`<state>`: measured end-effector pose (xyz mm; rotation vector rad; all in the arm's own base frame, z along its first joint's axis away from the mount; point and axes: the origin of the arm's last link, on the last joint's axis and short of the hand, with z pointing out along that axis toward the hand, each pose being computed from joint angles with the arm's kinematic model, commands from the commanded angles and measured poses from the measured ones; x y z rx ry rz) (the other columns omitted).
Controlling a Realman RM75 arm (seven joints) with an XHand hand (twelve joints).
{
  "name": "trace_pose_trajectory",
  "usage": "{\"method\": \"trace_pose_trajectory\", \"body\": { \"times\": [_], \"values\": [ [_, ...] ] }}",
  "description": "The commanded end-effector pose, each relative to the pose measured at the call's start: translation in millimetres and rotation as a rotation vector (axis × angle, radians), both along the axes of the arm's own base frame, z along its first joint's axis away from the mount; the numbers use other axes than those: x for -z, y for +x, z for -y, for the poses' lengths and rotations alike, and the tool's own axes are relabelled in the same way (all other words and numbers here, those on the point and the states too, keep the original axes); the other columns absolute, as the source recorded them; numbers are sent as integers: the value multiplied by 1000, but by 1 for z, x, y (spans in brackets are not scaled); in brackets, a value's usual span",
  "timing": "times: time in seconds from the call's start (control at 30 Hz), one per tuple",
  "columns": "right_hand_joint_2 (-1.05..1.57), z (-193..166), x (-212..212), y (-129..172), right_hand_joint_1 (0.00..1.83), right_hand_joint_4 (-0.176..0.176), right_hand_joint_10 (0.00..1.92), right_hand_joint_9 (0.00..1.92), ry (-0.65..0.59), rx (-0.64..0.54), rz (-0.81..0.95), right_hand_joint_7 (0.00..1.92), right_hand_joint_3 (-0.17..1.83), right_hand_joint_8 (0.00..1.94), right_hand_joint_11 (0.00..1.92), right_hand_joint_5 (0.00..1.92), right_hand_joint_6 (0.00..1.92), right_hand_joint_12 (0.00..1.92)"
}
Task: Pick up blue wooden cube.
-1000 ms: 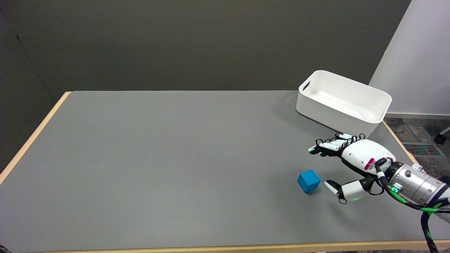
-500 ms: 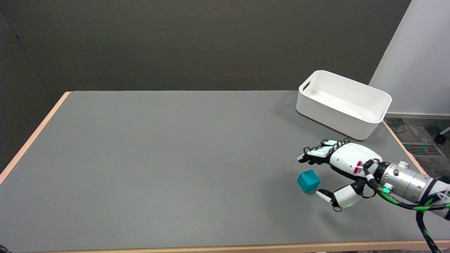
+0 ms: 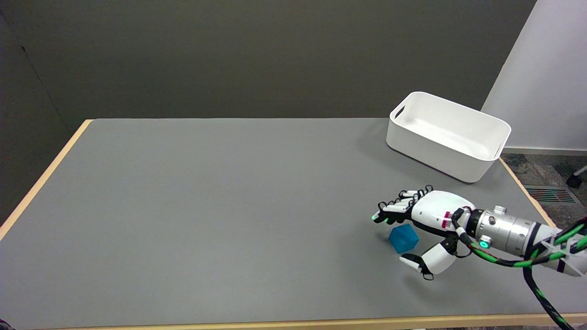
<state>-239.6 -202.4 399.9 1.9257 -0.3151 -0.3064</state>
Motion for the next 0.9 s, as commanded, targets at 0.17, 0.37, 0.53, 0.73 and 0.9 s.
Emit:
{"method": "trace_pose_trajectory", "body": {
  "times": [0.17, 0.37, 0.53, 0.73, 0.9],
  "values": [
    [596, 30, -11, 6, 608, 48, 899, 446, 15, 3, -30, 455, 971, 603, 228, 250, 553, 1242],
    [598, 26, -17, -1, 609, 53, 902, 449, -15, 15, -25, 460, 972, 604, 229, 262, 565, 1242],
    [601, 19, -20, -8, 613, 56, 904, 452, -47, 20, -3, 468, 972, 611, 232, 274, 579, 1242],
    [603, 11, -26, -15, 618, 58, 908, 455, -94, 29, 14, 470, 973, 613, 236, 279, 587, 1246],
    [604, 5, -32, -20, 633, 60, 912, 459, -125, 31, 23, 482, 974, 624, 242, 293, 606, 1251]
  ]
}}
